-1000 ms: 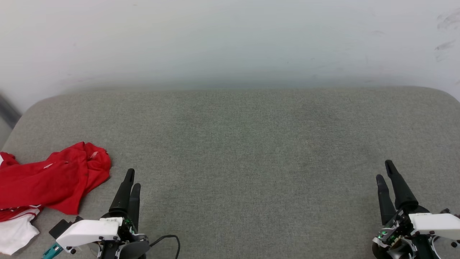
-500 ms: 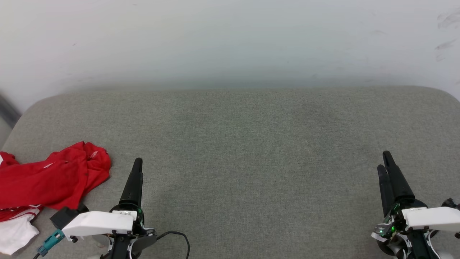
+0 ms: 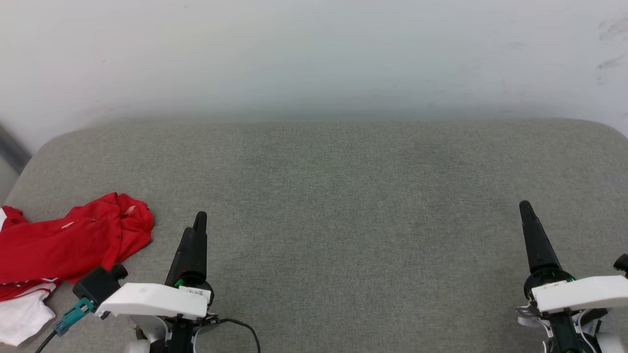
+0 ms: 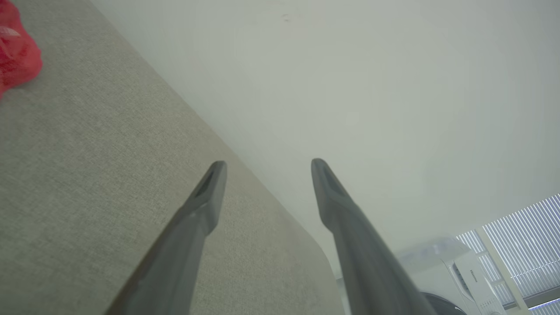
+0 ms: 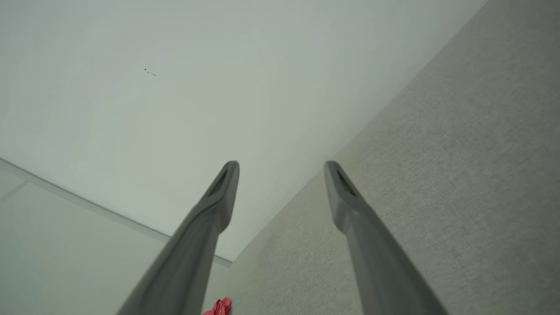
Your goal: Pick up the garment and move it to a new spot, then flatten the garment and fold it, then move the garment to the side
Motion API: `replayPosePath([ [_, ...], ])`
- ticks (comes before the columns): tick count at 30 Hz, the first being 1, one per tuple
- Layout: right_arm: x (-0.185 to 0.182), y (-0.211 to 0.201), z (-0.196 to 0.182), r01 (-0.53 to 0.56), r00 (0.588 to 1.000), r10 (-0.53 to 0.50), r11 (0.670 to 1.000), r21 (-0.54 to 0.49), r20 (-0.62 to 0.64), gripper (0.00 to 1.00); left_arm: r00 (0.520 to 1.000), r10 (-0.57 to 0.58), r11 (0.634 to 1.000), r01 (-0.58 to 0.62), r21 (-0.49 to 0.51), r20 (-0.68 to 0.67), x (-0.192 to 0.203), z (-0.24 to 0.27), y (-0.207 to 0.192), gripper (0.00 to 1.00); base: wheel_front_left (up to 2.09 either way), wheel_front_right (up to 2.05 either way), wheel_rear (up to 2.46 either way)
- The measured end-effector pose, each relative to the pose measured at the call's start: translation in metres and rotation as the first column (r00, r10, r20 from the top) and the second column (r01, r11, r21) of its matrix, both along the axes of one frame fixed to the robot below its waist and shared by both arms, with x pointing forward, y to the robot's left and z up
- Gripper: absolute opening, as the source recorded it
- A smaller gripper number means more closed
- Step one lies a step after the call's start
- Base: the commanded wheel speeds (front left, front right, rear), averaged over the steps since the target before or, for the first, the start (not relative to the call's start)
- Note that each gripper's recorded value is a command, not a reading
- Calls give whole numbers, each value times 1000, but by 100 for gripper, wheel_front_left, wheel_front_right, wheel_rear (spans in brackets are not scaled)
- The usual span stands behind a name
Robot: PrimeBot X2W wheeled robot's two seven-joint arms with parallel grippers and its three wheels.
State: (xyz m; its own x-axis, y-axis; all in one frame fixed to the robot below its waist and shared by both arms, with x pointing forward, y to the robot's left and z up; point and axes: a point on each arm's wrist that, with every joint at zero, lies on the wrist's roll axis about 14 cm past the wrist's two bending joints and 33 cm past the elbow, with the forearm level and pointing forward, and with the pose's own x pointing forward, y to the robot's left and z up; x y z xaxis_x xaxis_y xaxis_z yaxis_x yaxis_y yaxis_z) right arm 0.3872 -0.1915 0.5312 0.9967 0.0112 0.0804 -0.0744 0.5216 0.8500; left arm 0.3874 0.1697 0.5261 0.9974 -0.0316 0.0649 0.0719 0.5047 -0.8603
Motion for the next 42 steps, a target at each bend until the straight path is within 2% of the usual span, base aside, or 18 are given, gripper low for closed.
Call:
replayPosePath([
  [4,0,3,2,-2,1000,4,992,-125,10,100,1000,-1,995,-1,96,13,-1,2,-2,100,0,0,0],
  [9,0,7,2,-9,1000,13,963,-270,15,100,1000,-1,975,-5,221,28,-1,4,-3,100,0,0,0],
  [12,1,9,2,-17,1000,23,937,-349,12,100,999,-4,956,-6,294,33,-2,4,-5,100,0,0,0],
  [13,1,11,1,-23,1000,29,919,-392,10,100,999,-6,940,-7,341,36,-2,4,-6,100,0,0,0],
  [17,1,14,1,-34,999,41,882,-470,4,100,999,-13,909,-4,416,39,-3,3,-9,100,0,0,0],
  [28,-1,17,-1,-43,999,48,781,-623,-8,100,999,-22,806,-6,592,40,-2,-1,-10,100,0,0,0],
  [42,-1,23,3,-46,998,64,670,-741,-5,100,998,-30,706,-24,708,63,-3,0,-13,100,0,0,0],
])
